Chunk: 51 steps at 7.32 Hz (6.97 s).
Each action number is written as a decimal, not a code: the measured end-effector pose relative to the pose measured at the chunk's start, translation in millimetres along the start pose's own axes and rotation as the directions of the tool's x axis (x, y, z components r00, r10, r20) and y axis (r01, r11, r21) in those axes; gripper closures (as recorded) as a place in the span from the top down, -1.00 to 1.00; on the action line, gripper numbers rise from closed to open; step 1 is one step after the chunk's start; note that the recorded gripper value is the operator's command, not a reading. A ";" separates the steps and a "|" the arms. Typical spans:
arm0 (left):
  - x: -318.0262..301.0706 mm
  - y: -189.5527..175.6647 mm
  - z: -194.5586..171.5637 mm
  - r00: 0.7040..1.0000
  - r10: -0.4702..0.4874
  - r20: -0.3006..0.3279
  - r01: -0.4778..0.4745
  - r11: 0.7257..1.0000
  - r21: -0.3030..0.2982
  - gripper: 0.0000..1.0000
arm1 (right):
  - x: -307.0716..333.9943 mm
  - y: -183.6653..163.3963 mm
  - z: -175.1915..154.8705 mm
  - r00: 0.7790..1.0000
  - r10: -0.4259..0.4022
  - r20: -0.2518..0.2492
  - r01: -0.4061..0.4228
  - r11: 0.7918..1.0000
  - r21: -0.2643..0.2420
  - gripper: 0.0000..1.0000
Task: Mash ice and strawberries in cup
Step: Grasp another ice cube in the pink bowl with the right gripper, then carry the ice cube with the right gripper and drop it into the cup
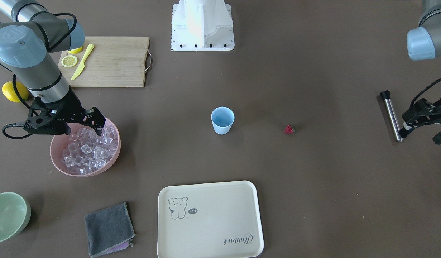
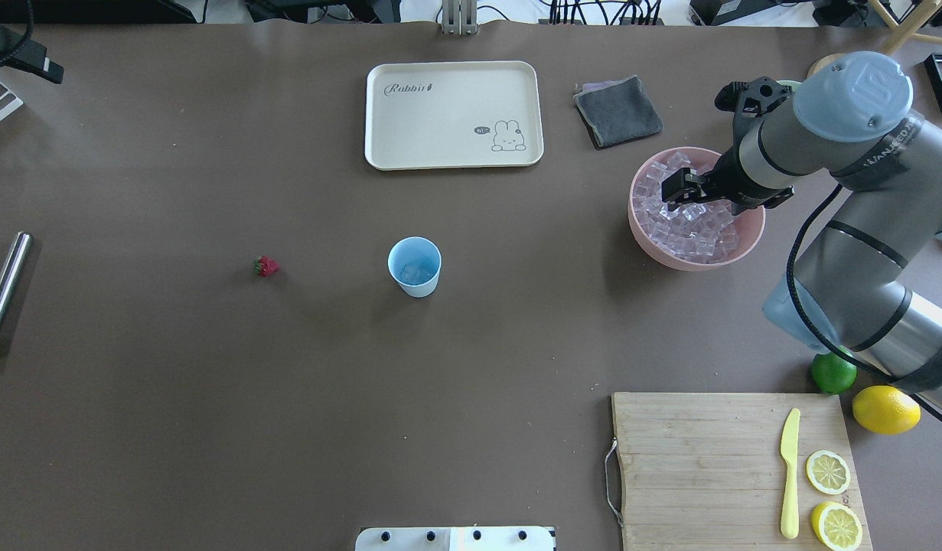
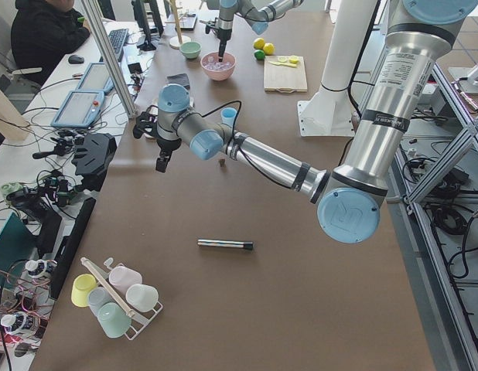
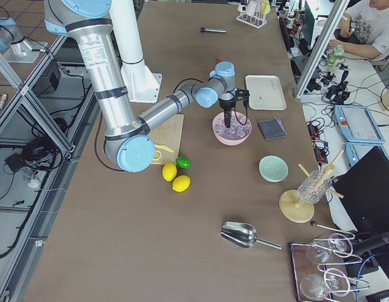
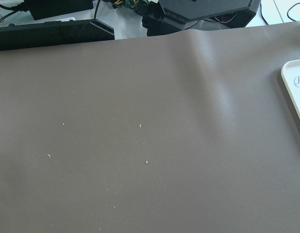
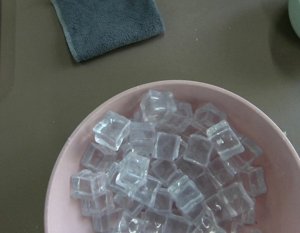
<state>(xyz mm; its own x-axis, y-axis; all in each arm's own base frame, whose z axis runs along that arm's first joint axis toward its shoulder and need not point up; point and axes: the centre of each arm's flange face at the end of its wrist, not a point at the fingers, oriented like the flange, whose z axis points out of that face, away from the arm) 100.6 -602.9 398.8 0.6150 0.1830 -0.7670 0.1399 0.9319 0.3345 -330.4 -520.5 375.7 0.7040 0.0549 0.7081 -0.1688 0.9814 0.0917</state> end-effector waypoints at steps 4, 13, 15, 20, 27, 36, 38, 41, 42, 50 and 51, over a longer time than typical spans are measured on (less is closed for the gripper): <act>3.4 0.8 -0.9 1.000 0.002 -0.003 -0.002 1.000 0.002 0.96 | -4.1 -18.4 32.0 1.000 -0.011 -0.007 0.011 1.000 0.017 0.95; 2.9 1.3 -0.3 1.000 0.005 -0.003 -0.005 1.000 0.001 0.96 | -14.8 -9.5 56.7 1.000 -0.023 -0.016 0.023 0.999 0.040 -0.27; 2.1 2.5 0.7 1.000 0.006 -0.003 -0.006 1.000 -0.001 0.96 | -15.4 -9.5 55.8 1.000 -0.024 -0.014 0.025 0.999 0.042 -0.38; -4.1 9.4 5.6 1.000 0.009 -0.006 -0.009 1.000 0.001 0.96 | -22.2 -9.5 38.7 1.000 -0.027 0.014 0.026 0.998 0.051 -0.90; -6.0 11.5 7.1 1.000 0.010 -0.005 -0.010 1.000 -0.003 0.96 | -17.2 -12.7 29.2 1.000 -0.006 0.020 0.006 1.000 0.018 0.30; -3.1 11.4 4.2 1.000 0.012 -0.007 -0.012 1.000 0.003 0.96 | -20.8 -3.9 44.8 1.000 0.005 -0.001 -0.005 1.000 0.014 0.29; -3.4 11.3 4.1 1.000 0.013 -0.007 -0.013 1.000 0.003 0.96 | -24.9 -0.2 47.3 1.000 0.006 -0.003 -0.006 1.000 0.015 0.11; -4.8 13.5 4.6 1.000 0.014 -0.008 -0.014 1.000 0.005 0.96 | -26.2 3.0 50.1 1.000 0.002 -0.008 -0.002 1.000 0.015 -0.69; -5.7 14.6 5.1 1.000 0.016 -0.010 -0.016 1.000 0.007 0.96 | -25.8 3.5 49.9 1.000 0.002 -0.008 -0.002 1.000 0.015 -0.81; 1.3 20.7 8.0 0.999 0.025 -0.023 -0.025 1.000 0.006 0.96 | -184.5 -7.1 -75.3 0.982 0.179 0.052 -0.178 0.983 -0.036 -1.00; 9.6 24.1 14.0 0.999 0.031 -0.036 -0.031 1.000 0.004 0.96 | -233.5 16.5 -83.0 0.974 0.215 0.068 -0.214 0.977 -0.017 -1.00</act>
<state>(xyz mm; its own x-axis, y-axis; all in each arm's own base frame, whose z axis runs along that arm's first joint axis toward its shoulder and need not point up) 120.7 -583.0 407.2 0.5903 0.2230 -0.7757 0.1238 0.9247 0.3601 -440.4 -501.8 153.7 0.6025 0.2516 0.7574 -0.3038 0.9499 -0.0738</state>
